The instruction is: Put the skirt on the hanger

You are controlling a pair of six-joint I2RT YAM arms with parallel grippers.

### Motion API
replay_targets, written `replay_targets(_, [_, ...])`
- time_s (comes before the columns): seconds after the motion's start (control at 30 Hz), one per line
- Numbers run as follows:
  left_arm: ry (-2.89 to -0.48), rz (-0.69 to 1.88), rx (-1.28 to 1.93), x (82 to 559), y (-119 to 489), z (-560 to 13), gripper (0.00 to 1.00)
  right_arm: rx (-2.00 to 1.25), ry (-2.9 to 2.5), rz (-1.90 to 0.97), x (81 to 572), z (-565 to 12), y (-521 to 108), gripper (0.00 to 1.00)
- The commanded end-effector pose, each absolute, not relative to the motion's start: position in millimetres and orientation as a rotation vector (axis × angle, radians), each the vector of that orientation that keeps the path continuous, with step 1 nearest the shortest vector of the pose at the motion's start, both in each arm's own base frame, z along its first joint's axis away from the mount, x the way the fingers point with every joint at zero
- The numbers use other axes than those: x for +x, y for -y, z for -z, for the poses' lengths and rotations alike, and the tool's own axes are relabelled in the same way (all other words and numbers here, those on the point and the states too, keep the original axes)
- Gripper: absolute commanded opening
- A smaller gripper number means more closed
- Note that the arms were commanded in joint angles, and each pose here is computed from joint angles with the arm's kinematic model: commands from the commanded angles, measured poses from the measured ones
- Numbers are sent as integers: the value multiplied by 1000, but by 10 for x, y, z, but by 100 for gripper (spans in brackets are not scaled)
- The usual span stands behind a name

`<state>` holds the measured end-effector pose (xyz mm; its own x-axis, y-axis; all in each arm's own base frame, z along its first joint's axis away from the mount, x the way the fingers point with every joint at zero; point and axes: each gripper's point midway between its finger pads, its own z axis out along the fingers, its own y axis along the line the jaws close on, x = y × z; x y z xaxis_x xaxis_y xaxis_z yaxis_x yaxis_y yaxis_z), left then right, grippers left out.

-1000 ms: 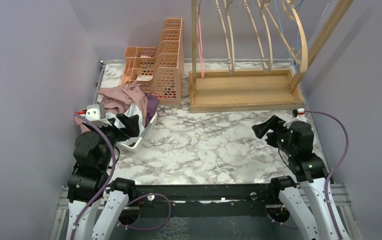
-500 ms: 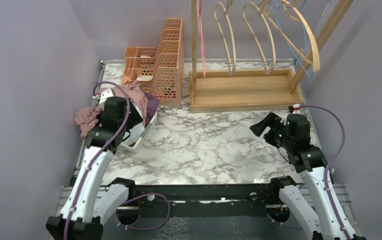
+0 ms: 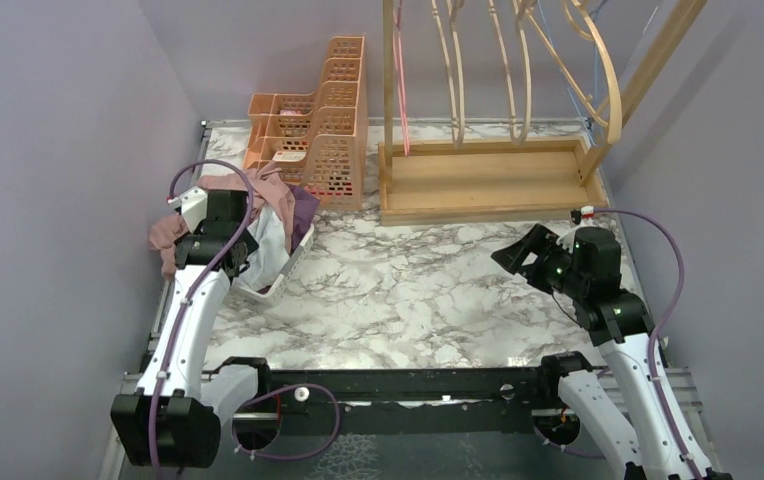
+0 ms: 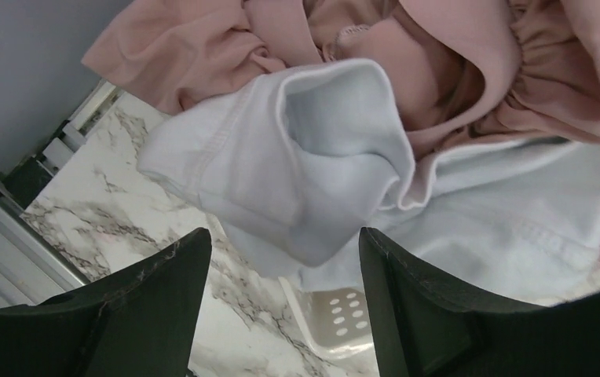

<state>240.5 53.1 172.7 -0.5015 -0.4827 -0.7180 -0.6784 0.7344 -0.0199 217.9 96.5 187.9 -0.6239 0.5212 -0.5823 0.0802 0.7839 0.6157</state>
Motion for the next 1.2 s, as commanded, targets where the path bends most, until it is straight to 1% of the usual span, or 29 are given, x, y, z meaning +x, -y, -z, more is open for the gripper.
replay_targets(0.0, [-2183,-440,-872,2529,-778,-1686,66,413,-2149,-764,2187,-1950,-1042,79])
replay_targets(0.07, [-2181,-455,-862,2569,-841,-1702,52,419,-2149,-767,2181,-1951,-1043,79])
replay_targets(0.1, [-2178,-465,-851,2583,-870,-1736,41,421,-2149,-768,2178,-1954,-1043,79])
replay_targets(0.2, [-2154,-499,-791,2610,-940,-1909,2,417,-2145,-769,2169,-1992,-1043,79])
replay_targets(0.23, [-2152,-497,-754,2626,-938,-1994,0,415,-2144,-766,2171,-2011,-1040,79])
replay_targets(0.37, [-2094,-354,-556,2722,-765,-2592,0,406,-2148,-753,2187,-2057,-1030,79])
replay_targets(0.47, [-2032,-214,-426,2750,-511,-3066,0,384,-2157,-772,2203,-2086,-1075,79])
replay_targets(0.57, [-1968,38,-217,2794,-30,-3471,0,360,-2155,-803,2236,-2137,-1146,78])
replay_targets(0.7, [-1813,296,62,2685,538,-4088,0,390,-2138,-795,2309,-2176,-1136,76])
replay_targets(0.9, [-1514,560,456,2167,1191,-4949,0,346,-2093,-873,2369,-2315,-1243,76])
replay_targets(1.03, [-1345,718,657,1732,1507,-5266,0,264,-2104,-939,2341,-2393,-1355,77])
replay_targets(1.17, [-1194,880,788,1338,1722,-5491,0,227,-2114,-952,2336,-2415,-1388,81])
